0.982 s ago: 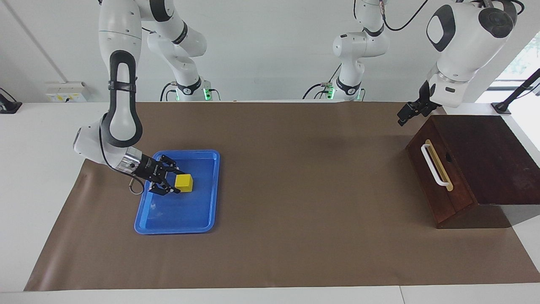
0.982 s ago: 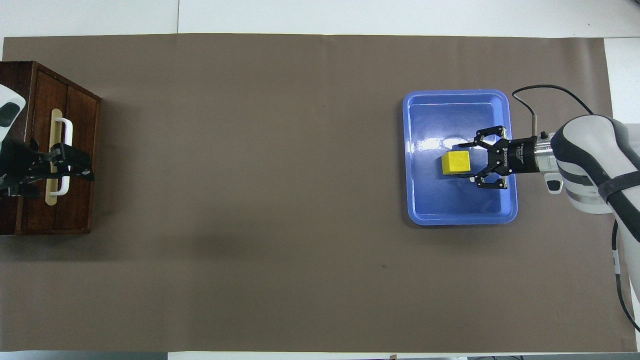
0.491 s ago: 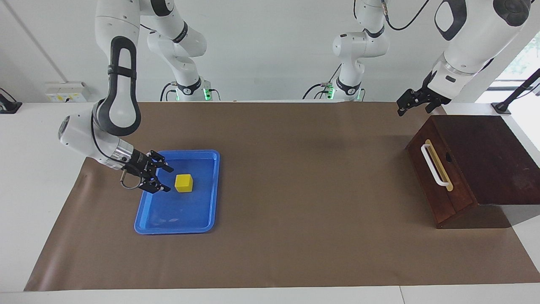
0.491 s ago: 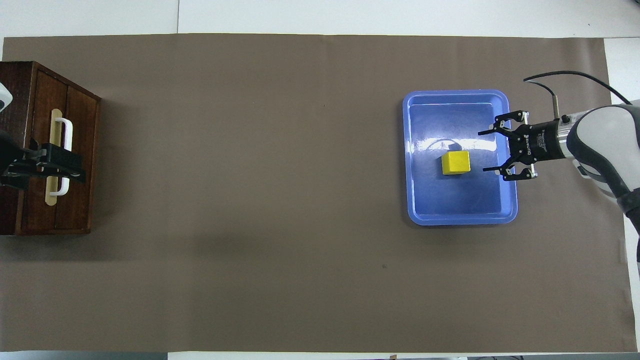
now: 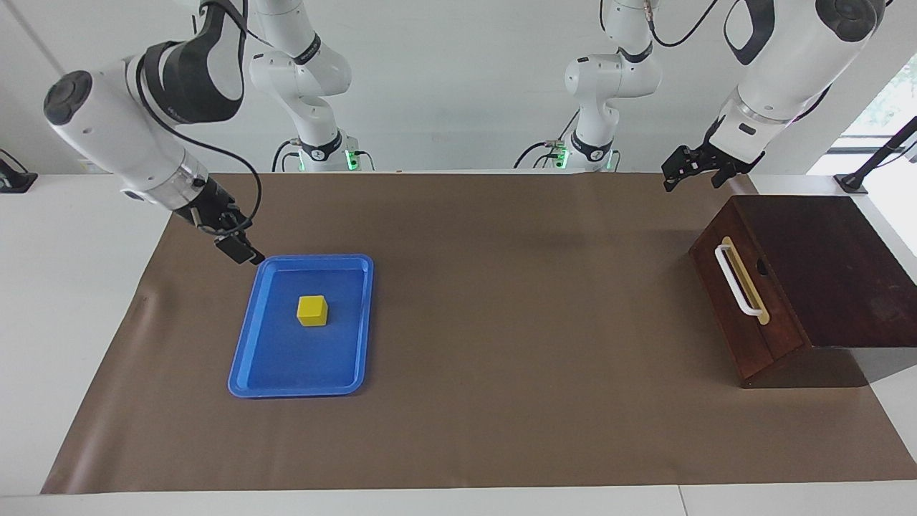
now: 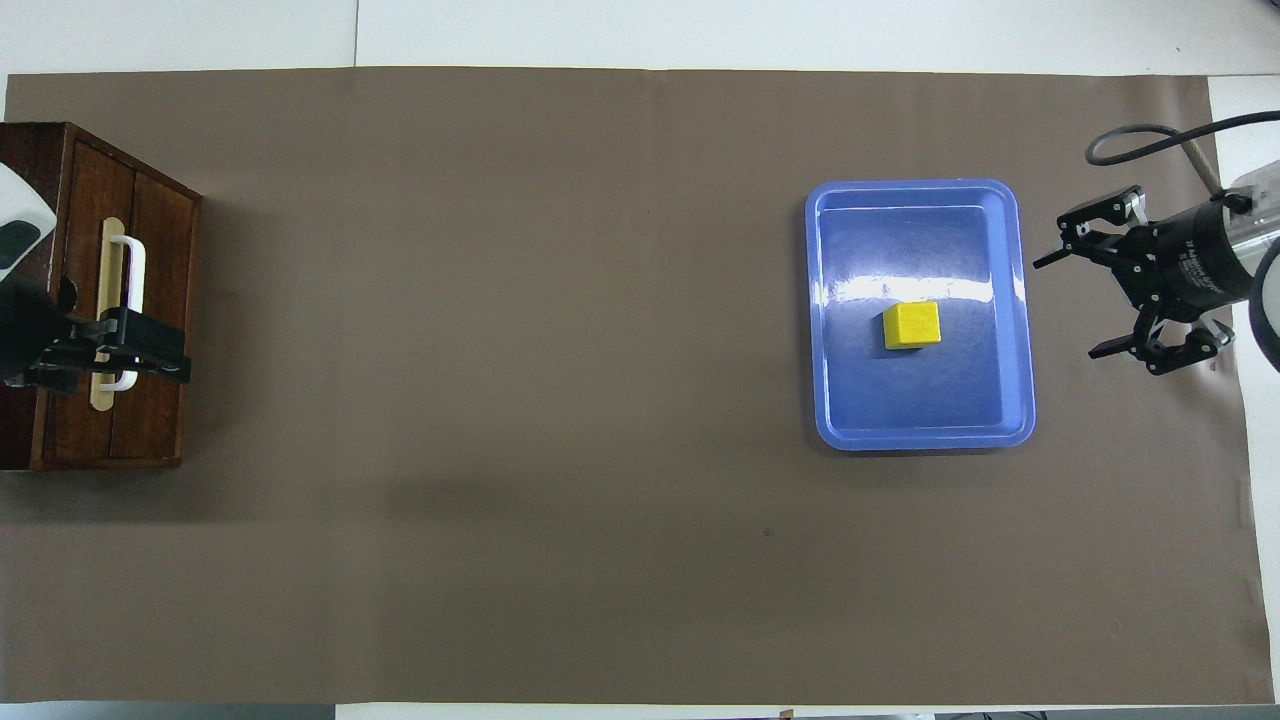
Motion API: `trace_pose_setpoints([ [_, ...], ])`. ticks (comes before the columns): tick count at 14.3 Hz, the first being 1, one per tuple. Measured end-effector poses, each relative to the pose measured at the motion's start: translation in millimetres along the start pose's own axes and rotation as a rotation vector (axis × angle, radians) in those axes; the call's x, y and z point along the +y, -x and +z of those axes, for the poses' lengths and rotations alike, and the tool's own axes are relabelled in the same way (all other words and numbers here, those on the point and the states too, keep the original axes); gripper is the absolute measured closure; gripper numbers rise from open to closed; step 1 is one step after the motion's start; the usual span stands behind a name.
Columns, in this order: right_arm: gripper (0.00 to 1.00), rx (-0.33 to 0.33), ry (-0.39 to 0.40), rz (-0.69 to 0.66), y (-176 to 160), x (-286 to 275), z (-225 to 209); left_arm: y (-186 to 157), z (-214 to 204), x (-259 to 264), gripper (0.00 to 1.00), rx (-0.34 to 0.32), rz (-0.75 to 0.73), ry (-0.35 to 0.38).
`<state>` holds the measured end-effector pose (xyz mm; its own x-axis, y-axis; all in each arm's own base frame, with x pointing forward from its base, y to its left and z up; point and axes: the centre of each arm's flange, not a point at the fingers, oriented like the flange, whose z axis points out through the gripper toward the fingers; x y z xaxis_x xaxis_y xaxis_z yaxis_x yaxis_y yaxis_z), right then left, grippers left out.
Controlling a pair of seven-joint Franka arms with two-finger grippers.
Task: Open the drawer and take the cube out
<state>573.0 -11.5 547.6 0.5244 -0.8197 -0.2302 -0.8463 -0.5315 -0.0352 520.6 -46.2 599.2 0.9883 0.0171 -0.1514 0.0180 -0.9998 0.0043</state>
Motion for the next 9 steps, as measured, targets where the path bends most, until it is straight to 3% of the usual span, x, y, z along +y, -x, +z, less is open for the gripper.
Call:
trace_pose_setpoints([
  [2, 0.0, 0.084, 0.053, -0.154, 41.4, -3.3, -26.5, -0.6, 0.0, -6.0, 0.0, 0.0, -0.01, 0.002],
  [4, 0.0, 0.11, 0.087, -0.316, 70.7, 1.9, -42.3, -1.1, -0.1, -11.7, 0.0, 0.0, -0.018, 0.005],
  [9, 0.0, 0.119, 0.116, -0.724, 73.6, 27.5, -70.2, -1.2, -0.1, -8.1, 0.0, 0.003, -0.011, 0.004],
])
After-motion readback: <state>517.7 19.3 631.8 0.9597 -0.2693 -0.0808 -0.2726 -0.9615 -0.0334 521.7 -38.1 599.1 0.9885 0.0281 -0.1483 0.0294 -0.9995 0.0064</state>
